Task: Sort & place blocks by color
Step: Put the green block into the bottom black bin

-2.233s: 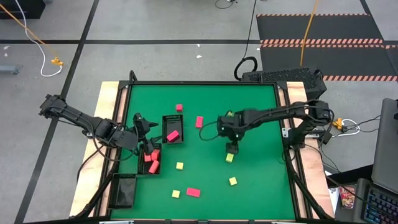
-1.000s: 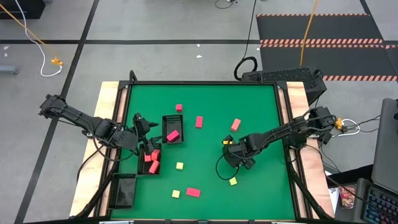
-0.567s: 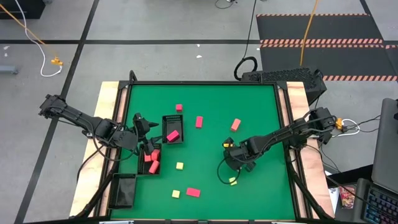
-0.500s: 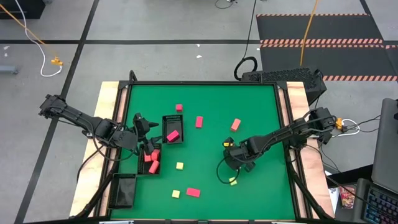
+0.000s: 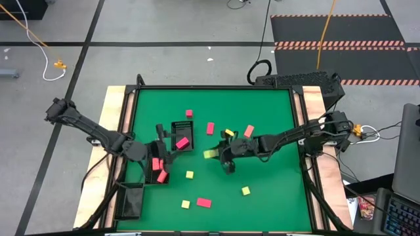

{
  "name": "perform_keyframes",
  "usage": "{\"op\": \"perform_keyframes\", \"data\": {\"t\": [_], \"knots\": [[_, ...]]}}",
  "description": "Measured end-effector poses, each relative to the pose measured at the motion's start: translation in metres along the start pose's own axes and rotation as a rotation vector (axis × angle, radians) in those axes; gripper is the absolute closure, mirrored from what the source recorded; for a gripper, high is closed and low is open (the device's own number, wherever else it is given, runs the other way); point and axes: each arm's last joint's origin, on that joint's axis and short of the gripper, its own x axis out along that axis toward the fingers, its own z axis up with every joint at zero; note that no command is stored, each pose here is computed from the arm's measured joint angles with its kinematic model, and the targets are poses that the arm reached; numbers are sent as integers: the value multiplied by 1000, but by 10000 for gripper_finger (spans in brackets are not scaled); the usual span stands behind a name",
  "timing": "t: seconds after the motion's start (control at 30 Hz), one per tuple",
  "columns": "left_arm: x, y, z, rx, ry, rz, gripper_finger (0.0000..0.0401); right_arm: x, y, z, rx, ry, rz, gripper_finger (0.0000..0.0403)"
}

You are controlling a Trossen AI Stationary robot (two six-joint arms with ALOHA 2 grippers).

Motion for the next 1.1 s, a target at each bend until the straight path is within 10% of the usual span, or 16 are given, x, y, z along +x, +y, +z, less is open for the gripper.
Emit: {"op": "perform_keyframes", "data": {"t": [0.67, 1.1], "knots": [[39, -28, -7, 126, -58, -43, 110, 7, -24, 16, 220, -285, 59, 279], [64, -42, -12, 515, -100, 80, 110, 6, -24, 17, 391, -301, 208, 279]]}}
